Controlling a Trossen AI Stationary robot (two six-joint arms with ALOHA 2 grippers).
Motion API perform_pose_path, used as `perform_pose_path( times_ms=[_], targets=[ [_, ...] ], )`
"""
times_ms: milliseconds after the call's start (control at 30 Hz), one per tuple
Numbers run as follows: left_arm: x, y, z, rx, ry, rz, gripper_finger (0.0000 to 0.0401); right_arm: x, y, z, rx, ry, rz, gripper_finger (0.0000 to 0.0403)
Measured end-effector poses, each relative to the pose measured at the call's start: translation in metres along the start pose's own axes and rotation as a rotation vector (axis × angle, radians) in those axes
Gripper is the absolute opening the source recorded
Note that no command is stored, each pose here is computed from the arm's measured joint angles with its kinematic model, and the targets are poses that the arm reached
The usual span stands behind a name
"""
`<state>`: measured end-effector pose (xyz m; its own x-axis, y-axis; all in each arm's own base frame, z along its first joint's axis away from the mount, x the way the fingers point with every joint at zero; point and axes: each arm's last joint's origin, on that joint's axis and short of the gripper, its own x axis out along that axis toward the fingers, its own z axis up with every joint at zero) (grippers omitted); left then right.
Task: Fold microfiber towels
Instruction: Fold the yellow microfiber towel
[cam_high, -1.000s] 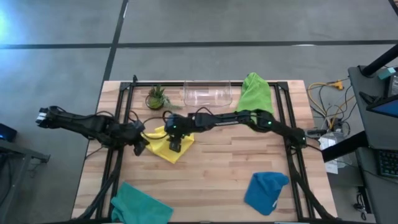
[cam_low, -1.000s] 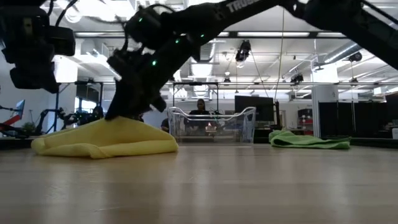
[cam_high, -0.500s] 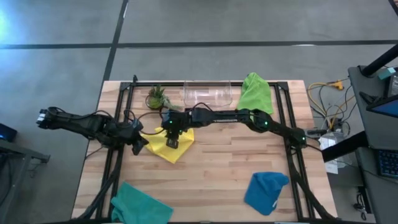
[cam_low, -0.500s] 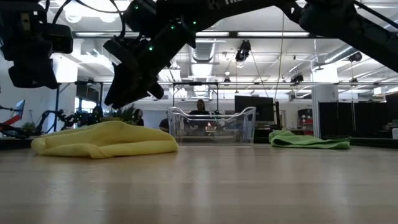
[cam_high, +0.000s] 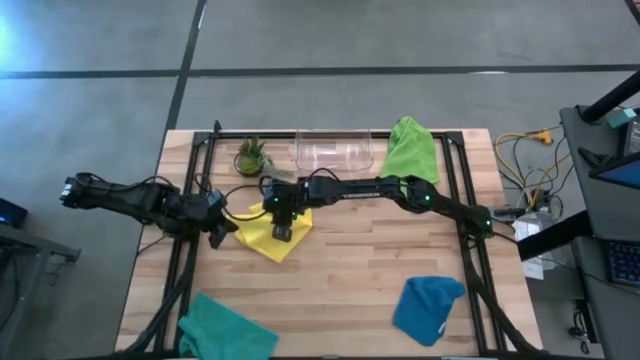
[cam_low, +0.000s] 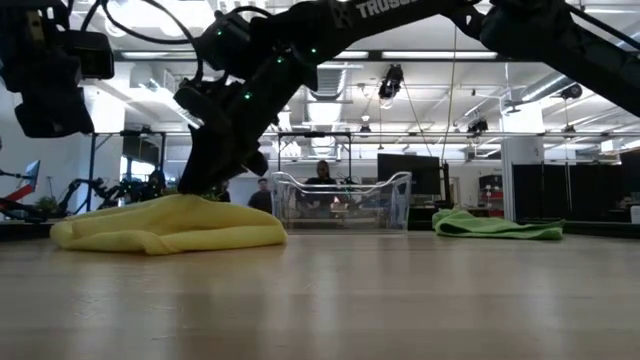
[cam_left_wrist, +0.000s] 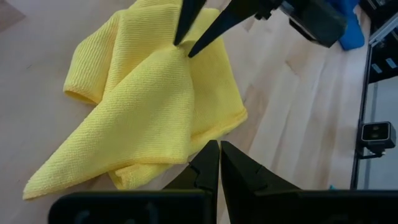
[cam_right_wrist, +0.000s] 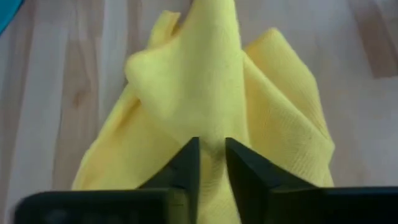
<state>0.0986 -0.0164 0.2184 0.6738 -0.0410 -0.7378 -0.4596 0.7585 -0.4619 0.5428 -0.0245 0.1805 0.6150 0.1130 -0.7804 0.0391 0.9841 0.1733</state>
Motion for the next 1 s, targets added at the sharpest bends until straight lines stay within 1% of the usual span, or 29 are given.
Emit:
perform_pose_path(
  times_ms=[67,100,233,333,433,667,733,800,900,1000],
  targets=[
    [0.0,0.0,0.0,0.001,0.0,0.001,0.0,0.0,0.001,0.0,-0.005,-0.001,0.01,0.0023],
    [0.0,0.0,0.0,0.001,0.0,0.0,0.0,-0.001,0.001,0.001,-0.004,-0.003,0.01,0.0019],
    [0.0,0.0,0.0,0.002,0.0,0.0,0.0,-0.001,0.001,0.002,0.01,-0.009,0.011,0.0022],
    [0.0,0.0,0.0,0.002,0.001,0.001,0.0,0.0,0.0,0.0,0.011,0.001,0.01,0.0038],
    [0.0,0.0,0.0,0.002,0.001,0.001,0.0,0.0,0.0,0.0,0.01,-0.001,0.01,0.0072],
    [0.002,0.001,-0.001,0.002,0.006,0.006,0.0,0.002,0.0,-0.002,0.004,0.005,0.01,0.0191],
    [0.003,0.002,-0.002,0.0,0.009,0.008,0.0,0.004,0.0,-0.005,0.017,0.015,0.009,0.0215],
    [0.003,0.002,-0.002,0.0,0.011,0.01,0.0,0.006,-0.001,-0.008,0.034,0.029,0.002,0.0227],
    [0.003,0.002,-0.002,0.0,0.01,0.009,0.0,0.009,-0.002,-0.011,0.035,0.042,-0.001,0.022],
    [0.004,0.002,-0.002,0.001,0.011,0.011,0.0,0.011,-0.002,-0.015,0.025,0.054,-0.002,0.018]
  ],
)
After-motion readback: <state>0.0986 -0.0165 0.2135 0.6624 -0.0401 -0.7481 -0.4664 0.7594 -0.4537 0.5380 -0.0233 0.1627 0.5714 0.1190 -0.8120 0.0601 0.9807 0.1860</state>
